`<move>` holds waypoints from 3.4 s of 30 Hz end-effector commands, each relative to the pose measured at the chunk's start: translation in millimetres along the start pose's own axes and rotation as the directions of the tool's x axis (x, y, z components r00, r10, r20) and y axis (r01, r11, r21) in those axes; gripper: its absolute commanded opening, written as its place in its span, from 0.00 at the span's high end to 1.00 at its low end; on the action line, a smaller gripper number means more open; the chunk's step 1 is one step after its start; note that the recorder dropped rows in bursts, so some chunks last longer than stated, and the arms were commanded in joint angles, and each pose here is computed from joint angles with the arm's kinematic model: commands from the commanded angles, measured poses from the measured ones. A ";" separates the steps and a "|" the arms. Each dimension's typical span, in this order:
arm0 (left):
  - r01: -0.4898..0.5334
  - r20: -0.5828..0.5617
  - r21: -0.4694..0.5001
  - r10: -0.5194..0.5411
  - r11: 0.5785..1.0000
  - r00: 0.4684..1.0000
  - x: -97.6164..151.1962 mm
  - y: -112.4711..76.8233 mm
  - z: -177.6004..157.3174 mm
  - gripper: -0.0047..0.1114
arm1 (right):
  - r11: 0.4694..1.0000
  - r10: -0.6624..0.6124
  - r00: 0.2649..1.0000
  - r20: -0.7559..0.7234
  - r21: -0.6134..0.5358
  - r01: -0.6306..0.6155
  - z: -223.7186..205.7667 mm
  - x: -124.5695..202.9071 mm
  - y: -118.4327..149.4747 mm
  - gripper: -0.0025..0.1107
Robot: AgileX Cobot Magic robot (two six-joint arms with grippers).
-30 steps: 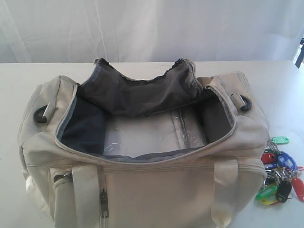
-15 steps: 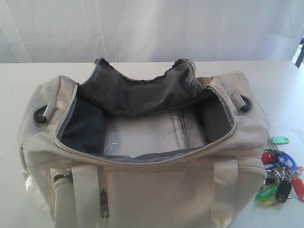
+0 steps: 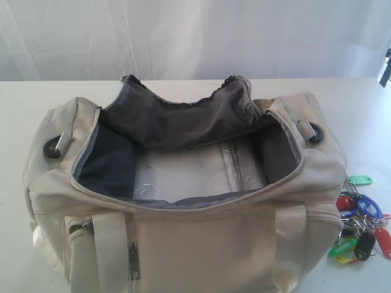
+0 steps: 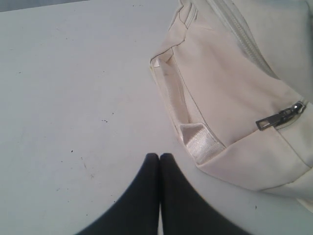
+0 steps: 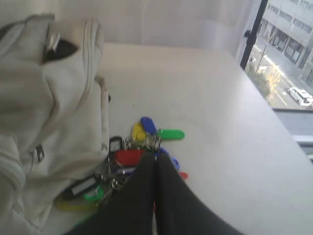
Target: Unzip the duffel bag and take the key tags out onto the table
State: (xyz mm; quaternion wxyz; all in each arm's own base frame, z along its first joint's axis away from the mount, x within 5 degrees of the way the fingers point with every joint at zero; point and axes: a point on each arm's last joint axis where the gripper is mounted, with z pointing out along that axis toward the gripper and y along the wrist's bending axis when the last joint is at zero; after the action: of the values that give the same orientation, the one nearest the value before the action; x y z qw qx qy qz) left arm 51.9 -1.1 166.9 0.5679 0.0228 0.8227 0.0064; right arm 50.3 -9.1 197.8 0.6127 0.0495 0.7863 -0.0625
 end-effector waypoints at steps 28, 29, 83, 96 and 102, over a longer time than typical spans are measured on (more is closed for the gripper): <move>0.003 0.001 -0.002 -0.003 1.000 1.000 0.6 0.1 0.0 0.96 | 0.995 -0.020 1.000 -0.001 -0.103 0.020 5.8 13.8 6.3 0.98; 0.003 0.001 -0.002 -0.003 1.000 1.000 0.6 0.1 0.0 0.96 | 0.995 -0.020 1.000 -0.001 -0.101 0.020 5.8 13.8 6.2 0.98; 0.063 0.000 -0.161 -0.064 0.985 0.998 1.2 8.9 -0.7 0.96 | 1.000 0.010 1.000 -0.004 0.008 -0.010 6.1 13.8 0.2 0.98; 0.046 -0.001 -0.116 -0.046 0.992 0.999 1.0 6.4 -0.4 0.96 | 1.000 0.013 1.000 -0.004 0.007 -0.013 6.1 13.8 0.3 0.98; 0.046 -0.001 -0.116 -0.046 0.992 0.999 1.0 6.4 -0.4 0.96 | 1.000 0.013 1.000 -0.004 0.007 -0.013 6.1 13.8 0.3 0.98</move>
State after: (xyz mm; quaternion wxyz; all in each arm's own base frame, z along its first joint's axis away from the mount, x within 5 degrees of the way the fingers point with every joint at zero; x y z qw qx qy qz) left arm 51.6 5.7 166.9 0.5663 -0.0315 0.8224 0.0438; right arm 52.7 -9.4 183.5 0.6081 0.0553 0.7897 -0.0584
